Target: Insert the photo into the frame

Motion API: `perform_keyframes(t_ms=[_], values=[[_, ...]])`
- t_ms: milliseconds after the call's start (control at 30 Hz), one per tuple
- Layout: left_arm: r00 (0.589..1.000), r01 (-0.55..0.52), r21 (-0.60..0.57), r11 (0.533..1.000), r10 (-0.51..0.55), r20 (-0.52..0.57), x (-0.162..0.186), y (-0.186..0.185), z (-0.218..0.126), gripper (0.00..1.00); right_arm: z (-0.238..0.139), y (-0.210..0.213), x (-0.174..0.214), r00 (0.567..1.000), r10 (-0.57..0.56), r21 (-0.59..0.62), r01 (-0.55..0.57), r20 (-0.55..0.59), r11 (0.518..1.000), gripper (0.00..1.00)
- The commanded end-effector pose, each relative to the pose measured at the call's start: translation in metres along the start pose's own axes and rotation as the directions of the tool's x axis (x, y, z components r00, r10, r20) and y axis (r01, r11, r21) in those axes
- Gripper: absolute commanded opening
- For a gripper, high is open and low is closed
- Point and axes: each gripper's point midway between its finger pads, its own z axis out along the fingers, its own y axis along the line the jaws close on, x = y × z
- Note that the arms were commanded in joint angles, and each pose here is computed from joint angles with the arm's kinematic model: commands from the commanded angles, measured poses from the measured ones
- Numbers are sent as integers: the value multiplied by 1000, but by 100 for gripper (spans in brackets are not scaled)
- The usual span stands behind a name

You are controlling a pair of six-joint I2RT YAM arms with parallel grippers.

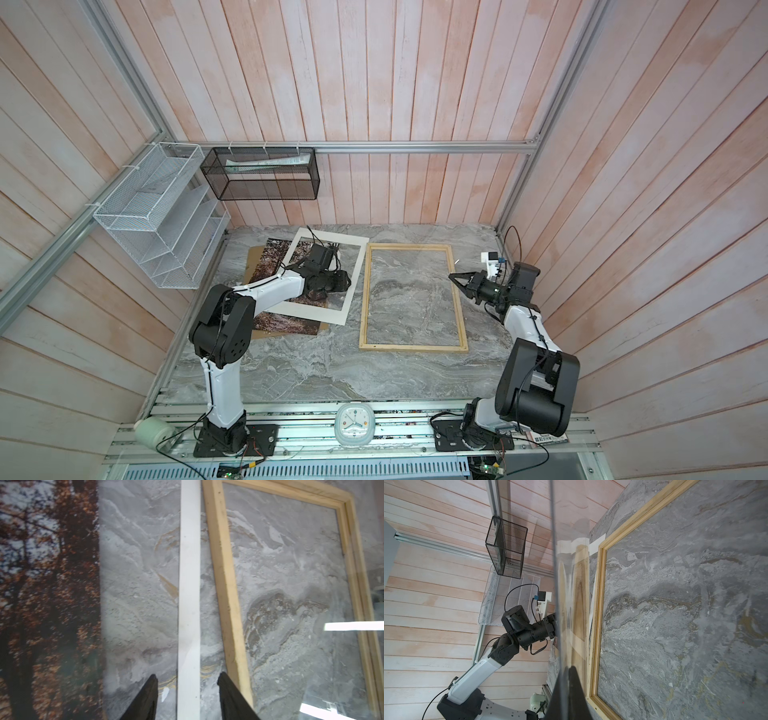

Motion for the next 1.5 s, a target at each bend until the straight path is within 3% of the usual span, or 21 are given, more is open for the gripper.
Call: perform_keyframes(t_ms=[0,600,1133,1467], values=[[998,-50,46,998,51,-21,1,-22,11,49,-5,19,-10,997,-74,-24,74,13,997,0],[989,-103,98,990,112,-97,20,-42,49,49,-22,27,-14,995,-75,-17,76,61,997,0],[985,-122,91,988,132,-109,24,-39,61,38,-24,27,-6,994,-80,-23,82,69,996,0],[986,-140,90,986,147,-74,20,-38,60,33,-19,11,-5,999,-28,-36,29,42,999,0]])
